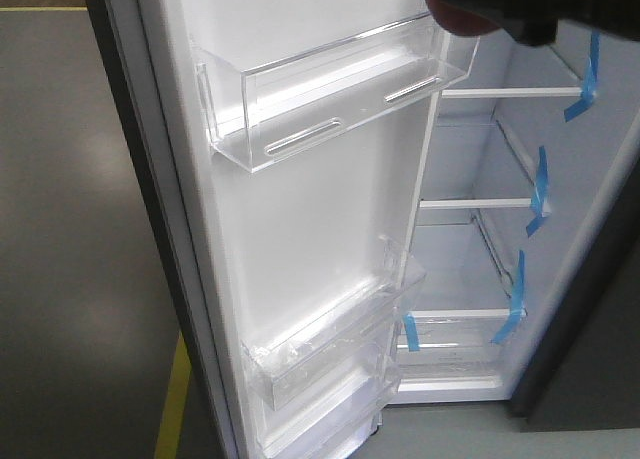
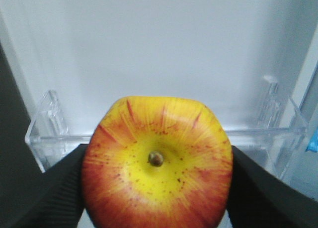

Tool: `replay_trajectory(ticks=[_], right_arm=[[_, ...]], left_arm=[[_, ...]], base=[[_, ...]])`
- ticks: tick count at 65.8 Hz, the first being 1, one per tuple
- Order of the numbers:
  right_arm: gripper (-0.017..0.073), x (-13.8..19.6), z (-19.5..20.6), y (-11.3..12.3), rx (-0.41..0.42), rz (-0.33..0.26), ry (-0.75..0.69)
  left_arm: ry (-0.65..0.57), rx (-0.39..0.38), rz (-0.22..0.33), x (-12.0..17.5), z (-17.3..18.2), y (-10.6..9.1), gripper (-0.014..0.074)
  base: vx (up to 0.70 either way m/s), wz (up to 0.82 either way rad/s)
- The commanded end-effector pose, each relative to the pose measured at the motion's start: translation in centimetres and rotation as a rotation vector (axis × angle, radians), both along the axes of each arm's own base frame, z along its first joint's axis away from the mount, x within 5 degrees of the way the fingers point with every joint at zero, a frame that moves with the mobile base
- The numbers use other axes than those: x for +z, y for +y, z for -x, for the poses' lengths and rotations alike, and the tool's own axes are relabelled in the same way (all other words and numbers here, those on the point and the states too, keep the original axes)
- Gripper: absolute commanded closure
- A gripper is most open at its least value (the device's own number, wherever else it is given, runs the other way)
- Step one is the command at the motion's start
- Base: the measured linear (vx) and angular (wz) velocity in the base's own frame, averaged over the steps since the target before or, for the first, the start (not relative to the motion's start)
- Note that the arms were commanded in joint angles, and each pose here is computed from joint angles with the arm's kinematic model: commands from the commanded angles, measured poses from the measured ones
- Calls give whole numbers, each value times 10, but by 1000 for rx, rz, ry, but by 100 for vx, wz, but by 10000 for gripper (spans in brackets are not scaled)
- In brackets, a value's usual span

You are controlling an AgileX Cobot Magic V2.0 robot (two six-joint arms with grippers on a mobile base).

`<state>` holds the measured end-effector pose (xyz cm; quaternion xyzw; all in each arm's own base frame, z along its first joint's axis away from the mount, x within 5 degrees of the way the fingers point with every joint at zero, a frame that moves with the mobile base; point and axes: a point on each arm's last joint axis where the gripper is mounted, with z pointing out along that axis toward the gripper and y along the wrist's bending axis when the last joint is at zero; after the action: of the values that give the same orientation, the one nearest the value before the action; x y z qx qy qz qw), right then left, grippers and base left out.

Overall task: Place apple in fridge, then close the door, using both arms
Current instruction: 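Lower the apple with the right gripper into the upper door bin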

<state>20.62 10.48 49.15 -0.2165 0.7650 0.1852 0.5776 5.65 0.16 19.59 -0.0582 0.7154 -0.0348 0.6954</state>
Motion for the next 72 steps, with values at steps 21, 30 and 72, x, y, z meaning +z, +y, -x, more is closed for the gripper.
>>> replay_trajectory(ticks=[21,30,72], right_arm=[[195,33,-56,22,-19,-40,-105],[195,26,-74,28,-24,-14,-109],[195,1,-114,41,-60,-1,-121]], left_arm=[[-59,3,9,-2,0,0,599],[-59,3,9,-2,0,0,599],[-59,3,9,-2,0,0,599]], base=[[0,0],[0,0],[0,0]])
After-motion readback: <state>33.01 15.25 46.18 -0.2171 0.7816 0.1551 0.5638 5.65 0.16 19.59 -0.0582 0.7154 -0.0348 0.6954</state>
